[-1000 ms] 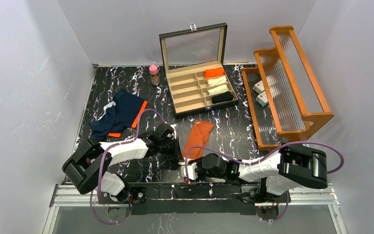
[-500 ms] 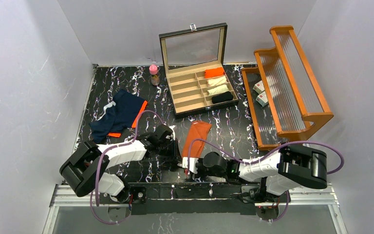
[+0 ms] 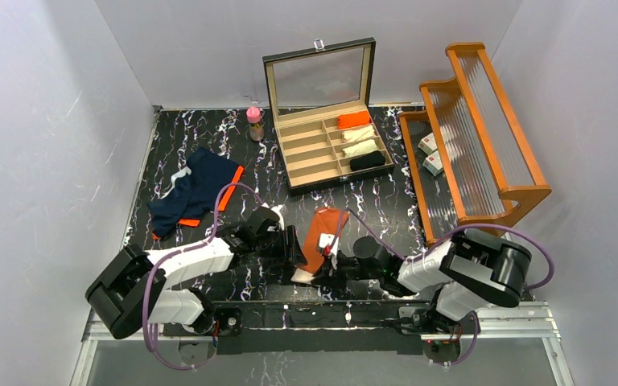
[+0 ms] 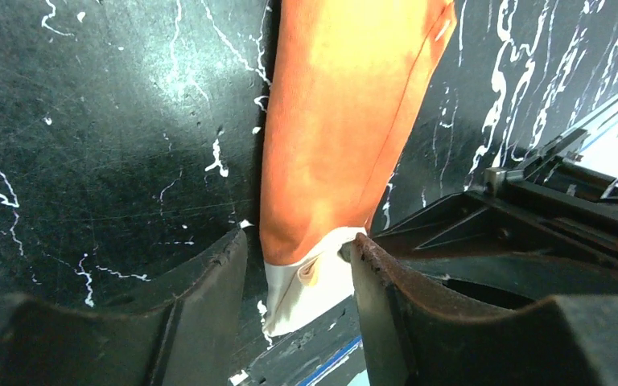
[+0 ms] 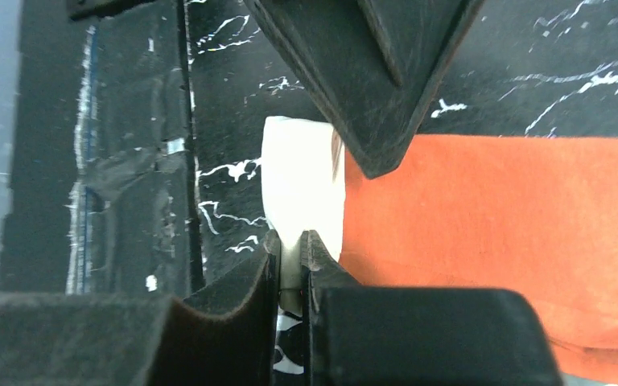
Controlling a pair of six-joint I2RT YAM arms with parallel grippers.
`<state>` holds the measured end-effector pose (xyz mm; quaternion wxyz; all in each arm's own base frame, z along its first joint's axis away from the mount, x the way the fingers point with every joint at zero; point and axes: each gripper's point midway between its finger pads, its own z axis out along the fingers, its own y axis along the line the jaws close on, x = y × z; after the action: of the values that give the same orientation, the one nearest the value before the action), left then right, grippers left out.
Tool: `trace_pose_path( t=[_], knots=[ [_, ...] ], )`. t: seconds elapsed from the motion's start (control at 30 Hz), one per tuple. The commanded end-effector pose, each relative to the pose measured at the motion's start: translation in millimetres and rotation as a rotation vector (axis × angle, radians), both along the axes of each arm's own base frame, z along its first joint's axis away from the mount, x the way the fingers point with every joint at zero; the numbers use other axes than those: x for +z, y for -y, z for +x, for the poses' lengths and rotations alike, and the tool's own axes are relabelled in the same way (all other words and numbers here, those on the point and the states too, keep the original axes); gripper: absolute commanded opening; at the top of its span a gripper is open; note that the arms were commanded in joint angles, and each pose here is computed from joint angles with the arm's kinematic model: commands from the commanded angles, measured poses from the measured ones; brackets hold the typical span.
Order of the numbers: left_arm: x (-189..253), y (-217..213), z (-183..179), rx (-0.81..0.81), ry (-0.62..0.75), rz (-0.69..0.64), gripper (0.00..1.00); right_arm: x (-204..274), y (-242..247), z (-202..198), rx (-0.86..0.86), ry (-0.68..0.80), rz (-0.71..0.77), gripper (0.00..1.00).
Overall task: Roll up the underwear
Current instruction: Roll the underwear to the center of the board.
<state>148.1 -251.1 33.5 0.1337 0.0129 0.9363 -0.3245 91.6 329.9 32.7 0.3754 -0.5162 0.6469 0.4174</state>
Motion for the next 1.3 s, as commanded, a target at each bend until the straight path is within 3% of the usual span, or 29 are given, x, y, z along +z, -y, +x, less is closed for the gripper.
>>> trace_pose_path(
  t=[0.0,0.33,0.57,0.73,1.1,1.27],
  knots=[
    [10.4,2.9,7.3,0.027,0.048,-0.036,0.51,16.5,-0.9,-14.5,-0.001,-0.250,0.121,0.01],
    [37.0,9.5,18.5,0.085,0.150,-0.165,0.59,21.3,15.3,0.1,-0.193,-0.694,0.236,0.01],
    [43.8,14.1,10.7,-0.029,0.200,-0.189,0.60,11.2,18.4,9.9,-0.311,-1.104,0.244,0.01],
    [29.8,10.2,2.6,-0.070,0.168,-0.151,0.61,0.8,27.3,17.3,-0.421,-1.297,0.255,0.01],
    [14.6,3.5,3.8,-0.018,0.150,-0.124,0.63,-18.7,40.5,21.2,-0.542,-1.391,0.226,0.01],
    [4.0,-0.5,-1.3,-0.001,0.121,-0.105,0.56,-21.2,40.3,21.8,-0.547,-1.398,0.222,0.01]
  ],
)
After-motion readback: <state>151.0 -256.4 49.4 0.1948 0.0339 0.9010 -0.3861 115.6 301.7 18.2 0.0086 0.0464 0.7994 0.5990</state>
